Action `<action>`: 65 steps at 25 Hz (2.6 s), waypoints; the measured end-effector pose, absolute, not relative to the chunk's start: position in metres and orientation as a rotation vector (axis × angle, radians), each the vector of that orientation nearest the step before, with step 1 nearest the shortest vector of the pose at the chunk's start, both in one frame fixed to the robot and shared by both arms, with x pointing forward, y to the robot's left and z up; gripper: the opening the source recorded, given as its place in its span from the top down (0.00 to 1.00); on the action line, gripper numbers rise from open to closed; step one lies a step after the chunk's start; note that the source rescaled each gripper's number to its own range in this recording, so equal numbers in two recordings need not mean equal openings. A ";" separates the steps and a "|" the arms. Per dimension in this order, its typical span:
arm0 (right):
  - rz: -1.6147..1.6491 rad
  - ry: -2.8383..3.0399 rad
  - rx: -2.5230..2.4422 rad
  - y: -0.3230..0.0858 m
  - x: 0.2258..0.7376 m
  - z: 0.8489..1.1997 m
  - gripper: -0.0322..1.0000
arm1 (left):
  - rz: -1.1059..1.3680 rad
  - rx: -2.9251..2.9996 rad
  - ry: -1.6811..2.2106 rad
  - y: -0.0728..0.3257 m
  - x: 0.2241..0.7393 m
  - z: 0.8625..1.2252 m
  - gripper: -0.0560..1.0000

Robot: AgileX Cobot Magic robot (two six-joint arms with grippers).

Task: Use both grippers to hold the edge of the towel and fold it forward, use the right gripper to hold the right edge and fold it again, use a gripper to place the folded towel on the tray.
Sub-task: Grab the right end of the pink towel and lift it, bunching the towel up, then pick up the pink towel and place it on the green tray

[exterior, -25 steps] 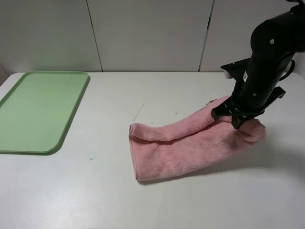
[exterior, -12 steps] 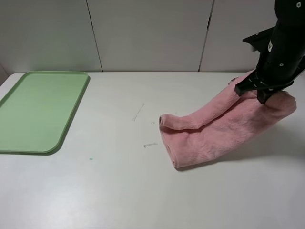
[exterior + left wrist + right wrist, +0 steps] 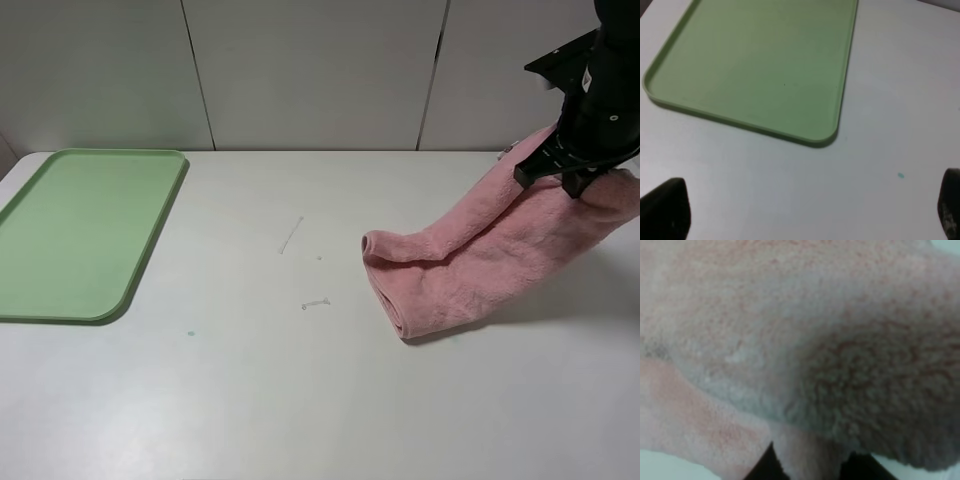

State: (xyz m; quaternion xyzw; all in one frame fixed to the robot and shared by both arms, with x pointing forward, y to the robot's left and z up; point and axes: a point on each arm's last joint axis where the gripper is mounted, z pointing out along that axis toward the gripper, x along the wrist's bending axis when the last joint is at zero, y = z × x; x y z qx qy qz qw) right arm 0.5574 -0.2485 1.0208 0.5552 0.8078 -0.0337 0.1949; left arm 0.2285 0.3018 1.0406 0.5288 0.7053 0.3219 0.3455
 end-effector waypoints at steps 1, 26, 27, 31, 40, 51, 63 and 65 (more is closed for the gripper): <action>-0.080 2.269 1.563 -0.248 0.557 1.019 0.86 | 0.836 1.373 1.831 0.302 0.229 1.041 0.00; -0.041 2.374 1.560 -0.178 0.530 0.994 0.86 | 0.836 1.373 1.831 0.302 0.229 1.041 0.00; -0.046 2.388 1.553 -0.173 0.529 0.991 0.86 | 0.836 1.373 1.831 0.302 0.229 1.041 0.00; -0.054 2.424 1.533 -0.157 0.523 0.983 0.86 | 0.836 1.373 1.831 0.302 0.229 1.041 0.00; -0.012 2.438 1.575 -0.141 0.515 0.982 0.86 | 0.836 1.372 1.830 0.302 0.229 1.041 0.00; 0.176 2.451 1.668 -0.129 0.516 0.981 0.03 | 0.836 1.372 1.830 0.302 0.229 1.041 0.00; 0.164 2.542 1.663 -0.127 0.507 0.986 0.00 | 0.836 1.372 1.830 0.302 0.229 1.041 0.00; 0.174 2.558 1.643 -0.130 0.502 0.996 0.00 | 0.836 1.372 1.830 0.302 0.229 1.041 0.00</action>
